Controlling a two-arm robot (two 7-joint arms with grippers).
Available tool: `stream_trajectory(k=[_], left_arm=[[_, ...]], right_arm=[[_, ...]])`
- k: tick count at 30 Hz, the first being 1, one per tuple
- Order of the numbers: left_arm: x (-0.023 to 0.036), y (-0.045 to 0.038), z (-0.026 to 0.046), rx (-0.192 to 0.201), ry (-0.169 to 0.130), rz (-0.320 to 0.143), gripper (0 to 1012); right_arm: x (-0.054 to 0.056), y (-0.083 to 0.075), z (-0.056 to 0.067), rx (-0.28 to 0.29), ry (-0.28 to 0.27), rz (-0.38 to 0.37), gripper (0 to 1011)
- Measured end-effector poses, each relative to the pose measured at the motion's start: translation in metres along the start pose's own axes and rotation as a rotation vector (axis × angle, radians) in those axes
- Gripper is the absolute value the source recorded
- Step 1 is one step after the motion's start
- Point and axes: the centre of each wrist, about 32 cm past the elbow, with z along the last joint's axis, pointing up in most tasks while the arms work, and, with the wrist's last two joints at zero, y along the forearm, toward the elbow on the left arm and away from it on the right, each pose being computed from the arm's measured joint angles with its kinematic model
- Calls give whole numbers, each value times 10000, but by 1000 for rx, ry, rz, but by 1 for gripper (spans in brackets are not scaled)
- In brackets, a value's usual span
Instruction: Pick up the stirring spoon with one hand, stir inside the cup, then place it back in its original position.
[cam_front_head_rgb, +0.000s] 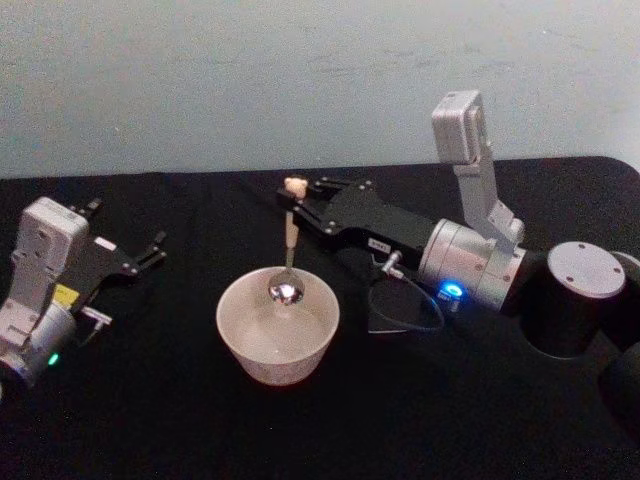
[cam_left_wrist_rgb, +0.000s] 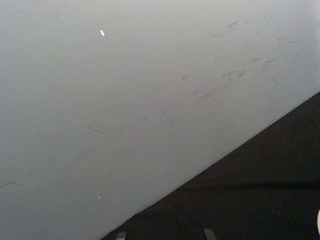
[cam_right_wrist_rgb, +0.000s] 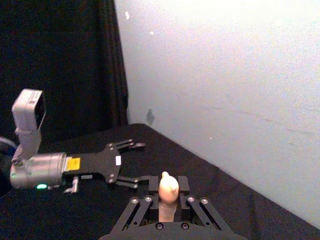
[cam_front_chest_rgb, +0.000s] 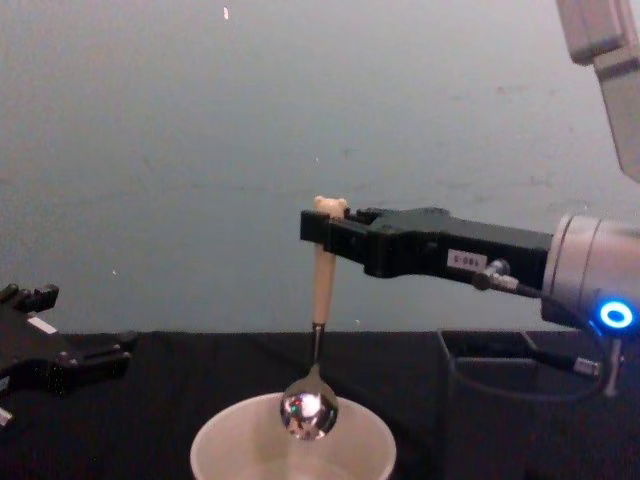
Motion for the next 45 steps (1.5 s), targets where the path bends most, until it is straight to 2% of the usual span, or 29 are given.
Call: stream_trajectory(k=[11, 21, 27, 37, 45], left_arm=[[0, 0, 0, 0, 0, 0, 1002], [0, 0, 0, 0, 0, 0, 1001], [0, 0, 0, 0, 0, 0, 1001], [0, 0, 0, 0, 0, 0, 1001], [0, 0, 0, 0, 0, 0, 1001]], right_arm=[[75, -118, 102, 41, 31, -64, 216], [167, -302, 277, 103, 52, -122, 216], [200, -425, 340, 126, 57, -144, 216], [228, -691, 374, 147, 30, -167, 216], [246, -879, 393, 140, 8, -198, 216]])
